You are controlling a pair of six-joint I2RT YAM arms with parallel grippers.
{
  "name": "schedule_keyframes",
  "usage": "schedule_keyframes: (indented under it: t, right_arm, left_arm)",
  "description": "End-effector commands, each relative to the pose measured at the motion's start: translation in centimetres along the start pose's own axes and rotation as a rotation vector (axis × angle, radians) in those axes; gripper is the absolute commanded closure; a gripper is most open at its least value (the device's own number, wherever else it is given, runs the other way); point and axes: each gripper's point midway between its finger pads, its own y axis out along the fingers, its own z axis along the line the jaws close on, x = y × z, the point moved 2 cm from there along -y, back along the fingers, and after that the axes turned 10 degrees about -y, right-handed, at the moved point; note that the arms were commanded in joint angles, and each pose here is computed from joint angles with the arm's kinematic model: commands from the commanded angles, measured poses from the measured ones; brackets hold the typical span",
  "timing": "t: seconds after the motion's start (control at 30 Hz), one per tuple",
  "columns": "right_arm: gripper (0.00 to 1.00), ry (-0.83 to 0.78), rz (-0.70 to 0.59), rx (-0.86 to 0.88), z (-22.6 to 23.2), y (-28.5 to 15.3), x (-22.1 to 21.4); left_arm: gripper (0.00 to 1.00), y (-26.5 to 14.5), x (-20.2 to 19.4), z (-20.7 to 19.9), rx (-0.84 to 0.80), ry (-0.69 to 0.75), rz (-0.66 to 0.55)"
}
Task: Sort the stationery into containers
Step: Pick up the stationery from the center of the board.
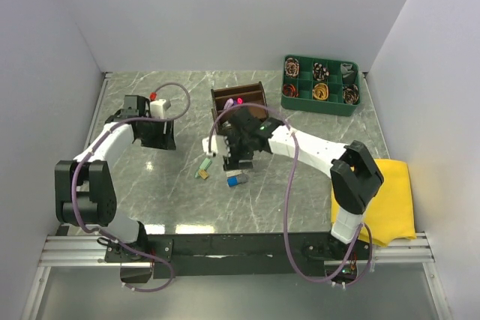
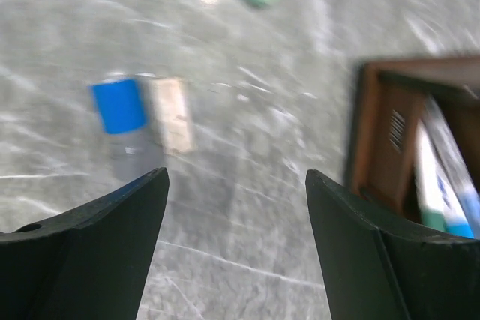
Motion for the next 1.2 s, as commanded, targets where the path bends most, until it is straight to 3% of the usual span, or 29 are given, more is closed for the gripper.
schedule_keyframes:
  t: [0.0, 0.23, 0.7, 0.8, 0.93, 1.17]
  right_arm:
    - [0.18, -0.132, 0.011, 0.046, 2.2, 0.6, 1.0]
    - [0.17, -0.212, -0.022, 0.101, 4.2, 2.4, 3.0]
    - [0.2, -0.197, 0.0, 0.179, 5.6, 5.6, 3.7]
    - [0.24, -0.193, 0.013, 0.189, 5.7, 6.0, 3.4]
    - [0.37, -0.171, 0.028, 0.205, 5.8, 6.6, 3.1]
    - [0.42, -0.167, 0.05, 0.218, 6.3, 6.9, 2.6]
  left_arm:
    - [0.34, -1.4, 3.0, 0.3, 0.018, -0.028, -0.076]
    - [0.33, -2.5, 2.5, 0.9, 0.022, -0.062, -0.103]
    - [0.33, -3.5, 2.4, 0.5, 0.01, -0.056, -0.138]
    - [0.33, -3.3, 2.4, 0.5, 0.003, -0.061, -0.135]
    - [0.33, -2.9, 2.4, 0.5, -0.004, -0.07, -0.131]
    - [0.33, -2.6, 2.6, 0.8, -0.006, -0.08, -0.121]
